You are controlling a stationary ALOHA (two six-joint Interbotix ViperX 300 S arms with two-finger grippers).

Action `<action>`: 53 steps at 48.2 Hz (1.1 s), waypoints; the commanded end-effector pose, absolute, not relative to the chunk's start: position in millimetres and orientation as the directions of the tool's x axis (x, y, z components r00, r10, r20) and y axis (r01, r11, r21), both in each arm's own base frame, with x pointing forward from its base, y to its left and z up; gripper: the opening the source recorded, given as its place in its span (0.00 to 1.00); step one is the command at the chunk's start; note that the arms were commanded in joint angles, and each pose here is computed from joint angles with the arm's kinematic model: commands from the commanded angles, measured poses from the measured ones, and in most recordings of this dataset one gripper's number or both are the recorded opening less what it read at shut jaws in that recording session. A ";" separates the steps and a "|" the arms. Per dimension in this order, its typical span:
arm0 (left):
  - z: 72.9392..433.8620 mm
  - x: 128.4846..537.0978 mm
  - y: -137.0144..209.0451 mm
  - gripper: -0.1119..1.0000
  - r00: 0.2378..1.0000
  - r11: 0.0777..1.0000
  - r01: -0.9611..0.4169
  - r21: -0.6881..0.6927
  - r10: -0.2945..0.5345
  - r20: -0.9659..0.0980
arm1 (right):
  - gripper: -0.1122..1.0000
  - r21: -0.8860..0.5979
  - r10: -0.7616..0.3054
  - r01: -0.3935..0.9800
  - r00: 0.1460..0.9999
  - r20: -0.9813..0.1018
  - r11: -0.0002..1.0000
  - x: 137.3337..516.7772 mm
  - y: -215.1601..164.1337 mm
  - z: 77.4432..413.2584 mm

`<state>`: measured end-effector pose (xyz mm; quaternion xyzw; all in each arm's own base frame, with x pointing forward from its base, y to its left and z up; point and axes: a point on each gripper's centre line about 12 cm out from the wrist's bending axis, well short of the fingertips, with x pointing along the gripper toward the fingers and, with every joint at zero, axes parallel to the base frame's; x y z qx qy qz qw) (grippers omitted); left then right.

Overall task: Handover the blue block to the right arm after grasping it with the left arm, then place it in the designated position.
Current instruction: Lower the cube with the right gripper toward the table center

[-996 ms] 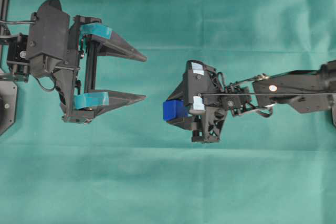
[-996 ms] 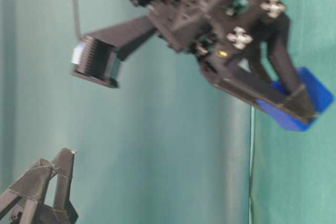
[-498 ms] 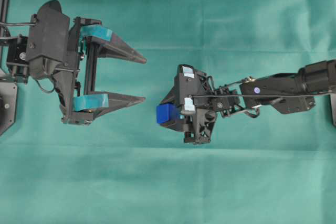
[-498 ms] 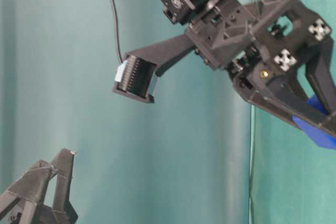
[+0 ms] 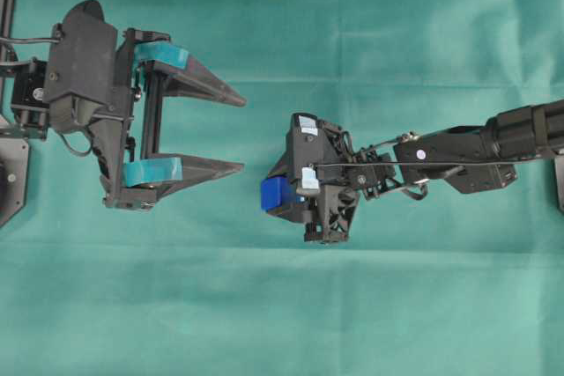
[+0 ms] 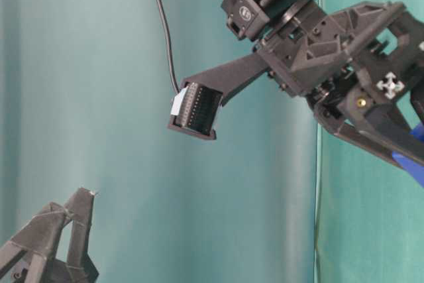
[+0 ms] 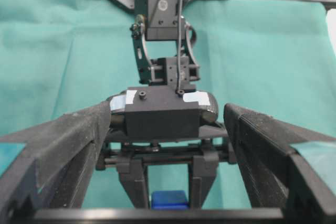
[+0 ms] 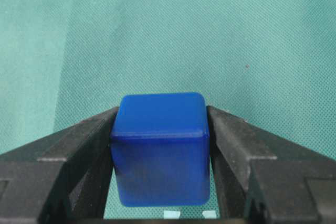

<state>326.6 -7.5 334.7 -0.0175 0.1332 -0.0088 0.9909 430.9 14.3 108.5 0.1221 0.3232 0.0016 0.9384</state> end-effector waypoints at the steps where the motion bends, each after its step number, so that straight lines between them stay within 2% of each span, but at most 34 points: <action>1: 346.6 327.3 -7.5 1.00 0.973 0.999 0.014 -0.036 -0.022 -0.231 | 0.57 0.239 0.082 0.068 0.819 -0.568 0.969 438.4 13.9 124.4; 50: 347.1 327.0 -6.0 1.00 0.973 0.999 0.010 -0.036 -0.018 -0.230 | 0.58 0.247 0.087 0.071 0.815 -0.573 0.966 435.6 16.0 121.5; 51: 346.6 327.3 -6.0 1.00 0.973 0.999 0.010 -0.036 -0.018 -0.231 | 0.60 0.251 0.086 0.074 0.816 -0.571 0.965 436.1 15.9 122.0; 53: 346.6 327.3 -6.0 1.00 0.973 0.999 0.010 -0.036 -0.018 -0.231 | 0.70 0.257 0.085 0.079 0.818 -0.569 0.963 437.0 15.7 123.0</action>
